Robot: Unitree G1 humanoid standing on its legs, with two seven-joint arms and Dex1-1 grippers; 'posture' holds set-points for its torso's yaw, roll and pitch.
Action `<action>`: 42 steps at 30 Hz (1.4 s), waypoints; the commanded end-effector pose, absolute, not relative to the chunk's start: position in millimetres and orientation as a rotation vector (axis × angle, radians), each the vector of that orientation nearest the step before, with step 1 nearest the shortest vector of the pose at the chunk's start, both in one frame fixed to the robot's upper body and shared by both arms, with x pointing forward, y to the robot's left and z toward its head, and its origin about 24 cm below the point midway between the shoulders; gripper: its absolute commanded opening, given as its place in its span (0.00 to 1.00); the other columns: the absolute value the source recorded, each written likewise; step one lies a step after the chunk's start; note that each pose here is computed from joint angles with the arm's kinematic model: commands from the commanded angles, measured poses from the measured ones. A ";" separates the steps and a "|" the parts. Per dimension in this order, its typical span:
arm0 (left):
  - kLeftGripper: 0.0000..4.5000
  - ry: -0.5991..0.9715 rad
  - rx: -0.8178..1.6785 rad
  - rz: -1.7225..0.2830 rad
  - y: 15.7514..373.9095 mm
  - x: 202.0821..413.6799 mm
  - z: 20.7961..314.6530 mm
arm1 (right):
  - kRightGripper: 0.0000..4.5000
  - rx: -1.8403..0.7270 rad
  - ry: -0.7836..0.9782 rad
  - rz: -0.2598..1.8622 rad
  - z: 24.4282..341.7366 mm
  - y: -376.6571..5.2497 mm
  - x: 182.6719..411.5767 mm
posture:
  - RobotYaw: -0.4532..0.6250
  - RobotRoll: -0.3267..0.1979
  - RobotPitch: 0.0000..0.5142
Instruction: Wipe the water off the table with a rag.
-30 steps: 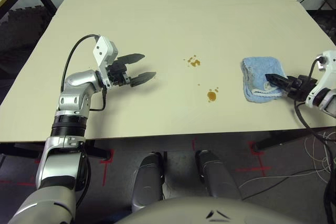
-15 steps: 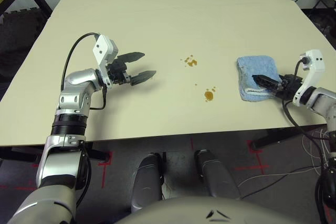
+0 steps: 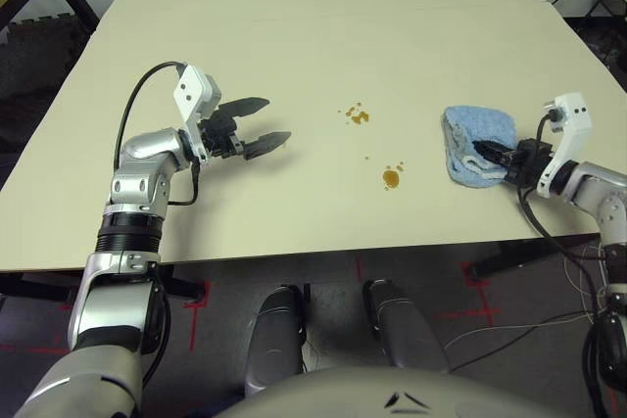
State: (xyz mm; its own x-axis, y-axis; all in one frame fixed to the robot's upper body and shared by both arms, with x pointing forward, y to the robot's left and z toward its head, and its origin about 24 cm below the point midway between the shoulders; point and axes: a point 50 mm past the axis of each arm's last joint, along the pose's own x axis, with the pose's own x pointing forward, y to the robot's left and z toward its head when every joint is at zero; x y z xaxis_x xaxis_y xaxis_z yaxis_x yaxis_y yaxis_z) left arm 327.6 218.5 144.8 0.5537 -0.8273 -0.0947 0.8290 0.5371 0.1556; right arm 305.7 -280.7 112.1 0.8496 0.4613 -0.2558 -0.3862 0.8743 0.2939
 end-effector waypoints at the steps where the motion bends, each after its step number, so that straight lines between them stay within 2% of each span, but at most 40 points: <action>1: 1.00 0.021 0.205 -0.984 218.5 327.8 142.3 | 0.02 0.302 0.234 0.428 130.7 -280.5 313.3 | 0.29 0.62 0.30; 8: 1.00 0.020 0.207 -0.983 218.9 328.3 141.7 | 0.02 0.394 0.190 0.481 154.6 -266.0 320.7 | 0.29 0.62 0.29; 11: 1.00 0.019 0.208 -0.984 218.7 328.2 141.8 | 0.02 0.392 0.228 0.519 157.0 -256.8 319.6 | 0.29 0.62 0.28; 17: 1.00 0.018 0.208 -0.981 219.5 327.8 142.3 | 0.02 0.337 0.372 0.594 147.1 -249.2 300.6 | 0.29 0.62 0.29; 24: 1.00 0.022 0.207 -0.982 219.3 328.2 141.0 | 0.02 0.297 0.459 0.593 129.3 -246.0 284.6 | 0.29 0.62 0.30; 32: 1.00 0.022 0.208 -0.991 217.9 329.1 141.6 | 0.02 0.303 0.523 0.609 106.9 -221.0 272.1 | 0.28 0.62 0.30; 42: 1.00 0.024 0.211 -0.995 218.4 330.1 141.7 | 0.02 0.349 0.571 0.704 95.3 -182.2 261.4 | 0.28 0.62 0.31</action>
